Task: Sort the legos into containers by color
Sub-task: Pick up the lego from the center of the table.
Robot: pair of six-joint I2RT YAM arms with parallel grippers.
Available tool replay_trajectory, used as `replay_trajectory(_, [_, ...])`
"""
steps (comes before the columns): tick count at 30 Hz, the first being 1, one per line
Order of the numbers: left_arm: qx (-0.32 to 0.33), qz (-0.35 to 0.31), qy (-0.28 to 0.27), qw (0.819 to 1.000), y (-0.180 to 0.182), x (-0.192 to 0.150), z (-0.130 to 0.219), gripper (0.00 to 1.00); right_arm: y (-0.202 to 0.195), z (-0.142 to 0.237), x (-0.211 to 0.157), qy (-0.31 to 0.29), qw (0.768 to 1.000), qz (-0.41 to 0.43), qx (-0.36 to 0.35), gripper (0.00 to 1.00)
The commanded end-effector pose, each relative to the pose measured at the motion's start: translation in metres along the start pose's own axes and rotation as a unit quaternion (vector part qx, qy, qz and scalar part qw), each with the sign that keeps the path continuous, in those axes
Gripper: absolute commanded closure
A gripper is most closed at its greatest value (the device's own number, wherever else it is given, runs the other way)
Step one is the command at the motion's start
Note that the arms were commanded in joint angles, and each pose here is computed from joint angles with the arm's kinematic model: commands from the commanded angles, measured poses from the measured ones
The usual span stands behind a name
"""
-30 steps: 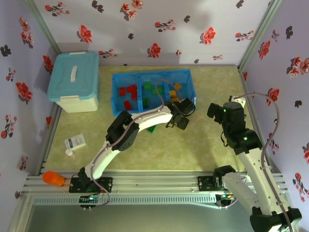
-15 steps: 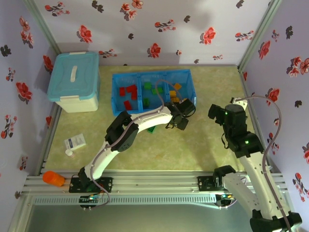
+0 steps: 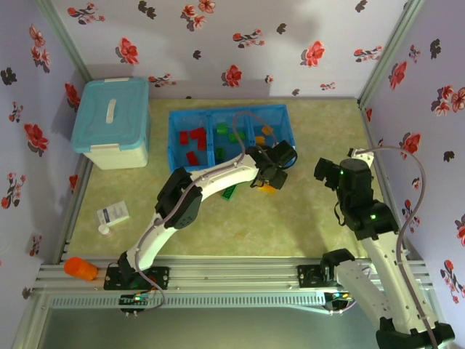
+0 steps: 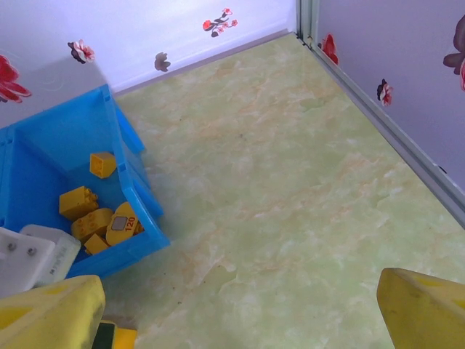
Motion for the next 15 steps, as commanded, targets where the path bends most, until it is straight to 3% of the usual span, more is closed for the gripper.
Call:
replay_trajectory(1, [0.010, -0.005, 0.011, 1.000, 0.008, 0.005, 0.021, 0.32, -0.006, 0.003, 0.003, -0.009, 1.000, -0.007, -0.015, 0.03])
replay_trajectory(5, [0.018, 0.021, 0.034, 0.999, 0.011, -0.011, 0.013, 0.19, -0.007, 0.002, 0.001, -0.007, 1.000, -0.007, -0.018, 0.03])
replay_trajectory(15, [0.015, 0.046, 0.059, 0.997, 0.004, -0.028, -0.016, 0.20, -0.007, 0.000, -0.002, -0.005, 1.000, -0.011, -0.018, 0.03])
Point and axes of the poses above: each hand's point on the last joint's axis, 136 mm out from that joint toward the fingers, its own z axis back along the fingers, its own y axis along the line the jaws close on, x = y × z, the point moved 5 cm from there along z, back along the fingers, and after that the axes turned 6 degrees about -z, right-handed, at the moved point
